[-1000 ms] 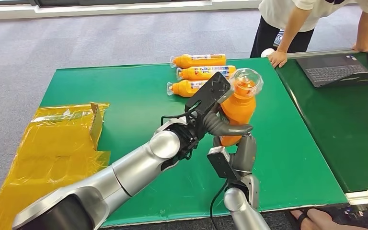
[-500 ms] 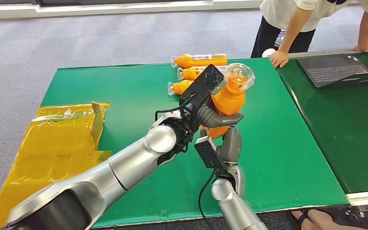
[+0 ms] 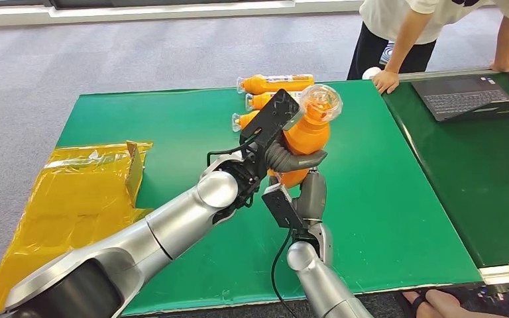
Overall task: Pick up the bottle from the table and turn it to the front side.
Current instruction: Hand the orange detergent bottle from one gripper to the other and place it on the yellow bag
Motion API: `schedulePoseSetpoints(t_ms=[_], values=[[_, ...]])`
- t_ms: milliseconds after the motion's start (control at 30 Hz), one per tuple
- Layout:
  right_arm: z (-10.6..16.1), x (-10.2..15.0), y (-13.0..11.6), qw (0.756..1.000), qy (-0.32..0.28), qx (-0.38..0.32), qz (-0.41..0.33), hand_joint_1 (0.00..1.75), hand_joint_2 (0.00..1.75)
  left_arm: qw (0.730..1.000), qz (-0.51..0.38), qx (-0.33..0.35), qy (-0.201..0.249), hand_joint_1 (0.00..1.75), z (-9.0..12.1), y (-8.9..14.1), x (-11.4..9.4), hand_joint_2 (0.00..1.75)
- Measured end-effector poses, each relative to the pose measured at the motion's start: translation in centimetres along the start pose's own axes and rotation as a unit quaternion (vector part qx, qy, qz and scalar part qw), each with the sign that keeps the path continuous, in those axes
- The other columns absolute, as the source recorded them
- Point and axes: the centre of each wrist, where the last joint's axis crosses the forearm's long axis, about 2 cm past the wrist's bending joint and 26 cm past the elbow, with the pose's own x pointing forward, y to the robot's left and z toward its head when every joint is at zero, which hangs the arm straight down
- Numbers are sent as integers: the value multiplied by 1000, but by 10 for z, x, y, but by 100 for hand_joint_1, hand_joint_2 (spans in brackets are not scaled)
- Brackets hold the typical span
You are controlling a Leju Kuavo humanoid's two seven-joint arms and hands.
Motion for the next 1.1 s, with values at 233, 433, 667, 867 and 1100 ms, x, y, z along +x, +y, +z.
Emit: schedulePoseSetpoints(t_ms=[233,433,667,867,1100], values=[[-1,0,1,1000,1,0,0,175,175,1000,-5,2,0,175,0,2,0,175],[-1,0,1,1000,1,1,0,0,175,1000,-7,1,-2,175,0,2,0,175],[-2,0,-1,1000,1,0,2,0,44,999,-29,2,-17,175,0,5,-3,175],[6,-2,-12,1000,1,2,12,0,0,995,-93,-6,-32,175,0,10,-4,175],[12,4,-22,1000,-13,2,19,0,44,993,-108,13,-37,175,3,19,-5,175]])
